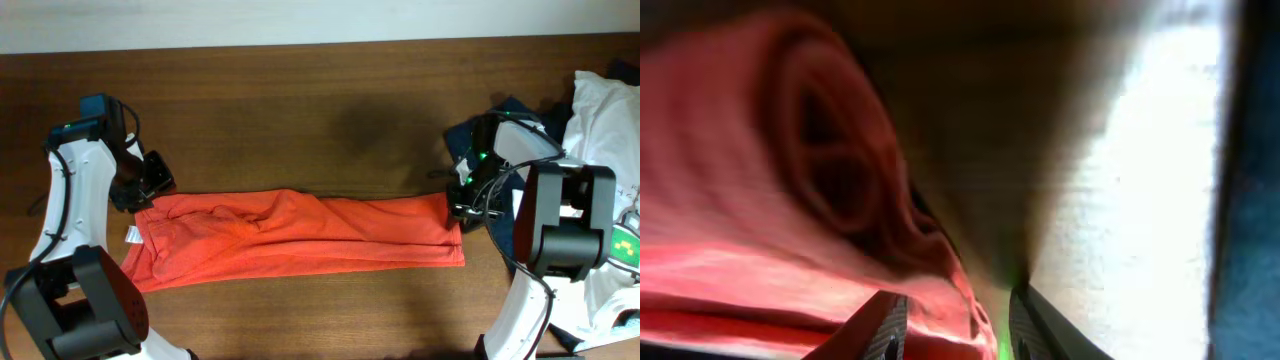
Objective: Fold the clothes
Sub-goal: 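Grasp the right end with the right gripper and fold it left over the shirt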
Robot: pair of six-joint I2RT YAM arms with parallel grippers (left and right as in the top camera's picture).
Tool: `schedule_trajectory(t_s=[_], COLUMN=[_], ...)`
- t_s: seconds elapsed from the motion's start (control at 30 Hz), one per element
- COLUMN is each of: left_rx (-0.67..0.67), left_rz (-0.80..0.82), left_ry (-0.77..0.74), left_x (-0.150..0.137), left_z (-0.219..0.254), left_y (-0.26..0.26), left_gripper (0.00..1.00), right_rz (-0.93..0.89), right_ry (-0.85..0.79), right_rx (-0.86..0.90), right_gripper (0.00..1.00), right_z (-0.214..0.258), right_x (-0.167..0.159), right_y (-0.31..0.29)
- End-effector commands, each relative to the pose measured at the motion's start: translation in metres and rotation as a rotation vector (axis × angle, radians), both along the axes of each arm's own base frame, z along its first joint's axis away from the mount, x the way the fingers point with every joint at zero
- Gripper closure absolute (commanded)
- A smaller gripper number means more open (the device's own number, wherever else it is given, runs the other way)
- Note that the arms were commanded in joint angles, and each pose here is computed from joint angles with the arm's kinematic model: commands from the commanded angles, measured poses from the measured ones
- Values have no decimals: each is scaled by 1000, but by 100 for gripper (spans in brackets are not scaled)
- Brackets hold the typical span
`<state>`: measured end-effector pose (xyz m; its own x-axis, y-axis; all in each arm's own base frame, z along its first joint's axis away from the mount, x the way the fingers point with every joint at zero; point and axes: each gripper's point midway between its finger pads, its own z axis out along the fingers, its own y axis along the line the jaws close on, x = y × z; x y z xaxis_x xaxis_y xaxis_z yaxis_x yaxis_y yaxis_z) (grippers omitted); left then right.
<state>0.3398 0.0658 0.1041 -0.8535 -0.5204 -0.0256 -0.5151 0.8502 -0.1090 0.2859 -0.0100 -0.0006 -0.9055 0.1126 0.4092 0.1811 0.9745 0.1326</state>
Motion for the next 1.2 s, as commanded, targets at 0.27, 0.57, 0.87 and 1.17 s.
schedule_trajectory(t_s=[0.27, 0.57, 0.87, 1.17], left_rx=[10, 9, 9, 8], left_rz=[-4, -4, -4, -4], left_ry=[-7, -6, -5, -2], left_x=[0, -1, -1, -2], left_z=[5, 5, 5, 5], left_y=[4, 4, 4, 4], left_gripper=[50, 49, 49, 49], right_rz=[-69, 225, 550, 578], right_ry=[-169, -269, -495, -424], right_rx=[-80, -6, 144, 208], right_gripper=[96, 96, 95, 95], right_z=[50, 89, 87, 82], right_x=[44, 37, 9, -13], right_y=[-21, 143, 297, 309])
